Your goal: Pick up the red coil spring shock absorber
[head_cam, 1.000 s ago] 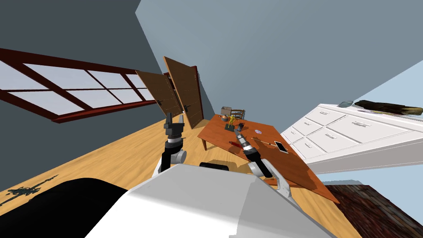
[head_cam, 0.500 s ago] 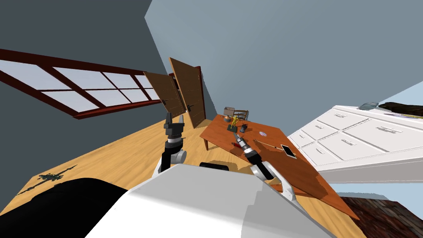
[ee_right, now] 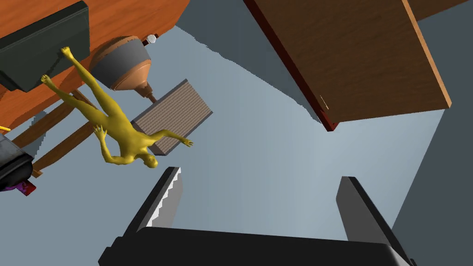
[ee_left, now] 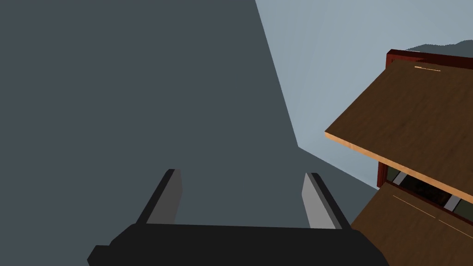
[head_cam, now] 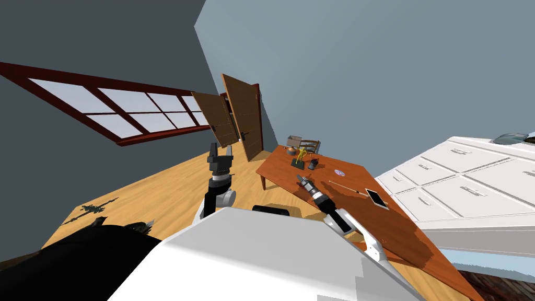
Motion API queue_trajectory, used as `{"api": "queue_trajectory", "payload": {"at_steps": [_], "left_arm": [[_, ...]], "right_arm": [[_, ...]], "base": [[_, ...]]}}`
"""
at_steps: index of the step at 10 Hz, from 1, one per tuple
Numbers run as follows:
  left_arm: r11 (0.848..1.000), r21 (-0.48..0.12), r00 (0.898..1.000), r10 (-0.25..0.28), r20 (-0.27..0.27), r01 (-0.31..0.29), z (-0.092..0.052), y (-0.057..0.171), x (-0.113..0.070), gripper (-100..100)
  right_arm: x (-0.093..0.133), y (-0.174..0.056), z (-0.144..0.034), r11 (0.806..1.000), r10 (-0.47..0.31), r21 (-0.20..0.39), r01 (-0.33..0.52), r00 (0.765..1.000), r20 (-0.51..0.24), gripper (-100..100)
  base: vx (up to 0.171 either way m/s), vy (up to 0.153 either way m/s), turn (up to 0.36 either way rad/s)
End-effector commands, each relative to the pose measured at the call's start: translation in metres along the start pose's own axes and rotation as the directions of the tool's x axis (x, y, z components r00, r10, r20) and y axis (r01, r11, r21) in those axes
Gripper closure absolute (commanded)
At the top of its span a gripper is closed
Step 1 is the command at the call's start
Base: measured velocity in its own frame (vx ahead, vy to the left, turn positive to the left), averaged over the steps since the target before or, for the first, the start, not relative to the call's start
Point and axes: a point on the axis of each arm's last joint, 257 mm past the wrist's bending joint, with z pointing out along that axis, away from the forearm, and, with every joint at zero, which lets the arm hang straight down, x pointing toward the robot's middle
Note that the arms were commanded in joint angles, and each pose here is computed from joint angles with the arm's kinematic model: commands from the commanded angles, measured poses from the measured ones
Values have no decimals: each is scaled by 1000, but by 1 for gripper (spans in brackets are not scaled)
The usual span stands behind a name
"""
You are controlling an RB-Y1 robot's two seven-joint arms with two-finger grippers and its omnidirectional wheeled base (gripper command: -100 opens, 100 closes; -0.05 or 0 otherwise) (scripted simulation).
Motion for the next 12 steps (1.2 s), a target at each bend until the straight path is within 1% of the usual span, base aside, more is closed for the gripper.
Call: {"api": "queue_trajectory", "payload": {"at_steps": [1,3,5,7,8,10,11,12], "left_arm": [[1000,0,1000,0,0,0,0,0,0,0],[1000,0,1000,0,0,0,0,0,0,0],[1000,0,1000,0,0,0,0,0,0,0],[1000,0,1000,0,0,0,0,0,0,0],[1000,0,1000,0,0,0,0,0,0,0],[1000,0,1000,0,0,0,0,0,0,0],[1000,0,1000,0,0,0,0,0,0,0],[1000,0,1000,0,0,0,0,0,0,0]], "right_arm": [[17,-26,-13,997,-56,56,60,996,-66,-100],[34,-63,-34,982,-125,120,144,980,-156,-100],[49,-100,-60,956,-189,174,237,949,-254,-100],[60,-137,-90,918,-245,214,333,902,-354,-100],[64,-154,-105,896,-269,227,381,874,-403,-100],[72,-189,-140,847,-308,243,473,808,-502,-100],[72,-189,-140,847,-308,243,473,808,-502,-100],[75,-204,-158,821,-323,244,516,772,-548,-100]], "base": [[23,31,131],[23,37,151],[28,40,167],[25,41,175],[39,41,178],[15,42,187],[15,13,59],[15,23,104]]}}
